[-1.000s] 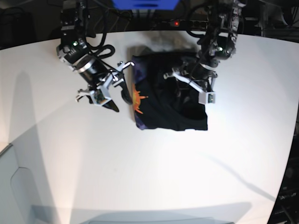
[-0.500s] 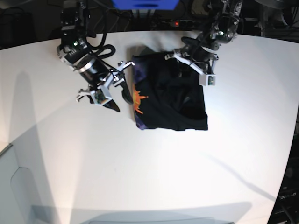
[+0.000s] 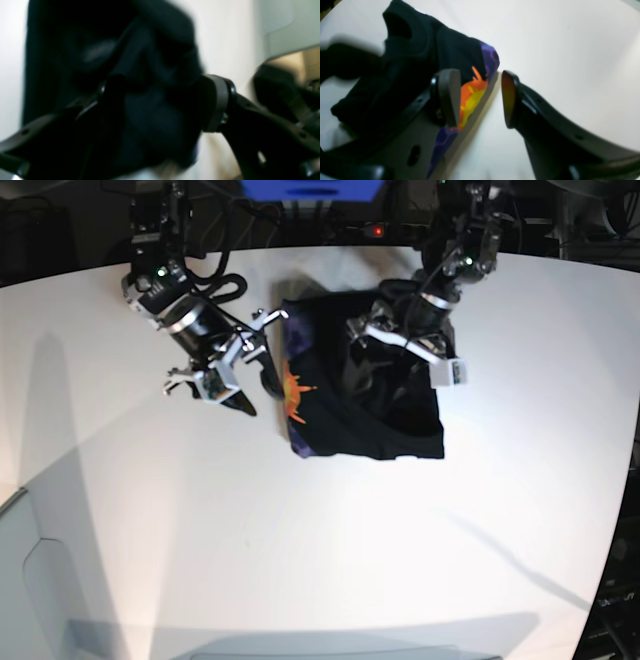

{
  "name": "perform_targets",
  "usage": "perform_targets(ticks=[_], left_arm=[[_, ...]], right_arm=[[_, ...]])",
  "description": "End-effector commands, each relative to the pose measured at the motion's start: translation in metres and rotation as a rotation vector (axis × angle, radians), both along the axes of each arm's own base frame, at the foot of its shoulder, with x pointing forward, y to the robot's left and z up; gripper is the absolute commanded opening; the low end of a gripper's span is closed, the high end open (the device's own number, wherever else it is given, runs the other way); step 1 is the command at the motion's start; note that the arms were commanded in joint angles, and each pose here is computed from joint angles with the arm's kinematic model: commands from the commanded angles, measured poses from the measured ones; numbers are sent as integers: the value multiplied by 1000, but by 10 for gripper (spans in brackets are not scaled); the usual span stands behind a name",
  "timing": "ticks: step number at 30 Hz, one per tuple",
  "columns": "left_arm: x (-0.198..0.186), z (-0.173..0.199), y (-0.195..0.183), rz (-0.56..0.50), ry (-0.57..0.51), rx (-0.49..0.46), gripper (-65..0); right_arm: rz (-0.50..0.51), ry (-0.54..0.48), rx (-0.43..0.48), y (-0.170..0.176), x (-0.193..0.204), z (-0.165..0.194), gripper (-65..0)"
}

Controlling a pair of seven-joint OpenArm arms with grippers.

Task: Fold the T-shirt properly
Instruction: 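Press and smooth the folded shirt's edge with the left gripper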

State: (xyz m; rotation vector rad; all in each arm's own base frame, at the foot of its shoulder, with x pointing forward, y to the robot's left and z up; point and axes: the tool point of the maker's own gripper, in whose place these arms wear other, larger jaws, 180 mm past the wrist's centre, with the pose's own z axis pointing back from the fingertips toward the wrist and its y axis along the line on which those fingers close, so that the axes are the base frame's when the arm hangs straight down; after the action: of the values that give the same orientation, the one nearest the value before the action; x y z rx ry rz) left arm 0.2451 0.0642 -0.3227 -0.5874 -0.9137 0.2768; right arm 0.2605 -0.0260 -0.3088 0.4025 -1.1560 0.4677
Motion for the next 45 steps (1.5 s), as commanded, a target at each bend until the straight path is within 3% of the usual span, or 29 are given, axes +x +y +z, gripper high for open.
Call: perform_targets(ticks=[1,12,16,25,34,36,40,45], left_arm=[[3,4,3,14,-17,0,-213],[23,3,71,175,-39,85,-214],[34,-16,73,166,-6,106,-214],[35,-26,34,19,-28,228,-214],[40,-23,29,-5,-48,245,-218],[39,-25,28,-9,-40,245,-261],[40,-33,29,-23,-1,251,-467],[39,-26,29,-18,-21,245,-581]], right_arm=[[15,-49,32,4,2,15,-375],[11,-38,29,2,-1,11,-375],[15,-38,31,4,-1,11,-375],[12,-35,31,3,-1,11,-375],[12,-33,31,3,-2,10,-375],[12,-33,31,3,-2,10,-375],[15,-36,32,4,-1,11,-375],[13,-39,31,4,0,12,-375]])
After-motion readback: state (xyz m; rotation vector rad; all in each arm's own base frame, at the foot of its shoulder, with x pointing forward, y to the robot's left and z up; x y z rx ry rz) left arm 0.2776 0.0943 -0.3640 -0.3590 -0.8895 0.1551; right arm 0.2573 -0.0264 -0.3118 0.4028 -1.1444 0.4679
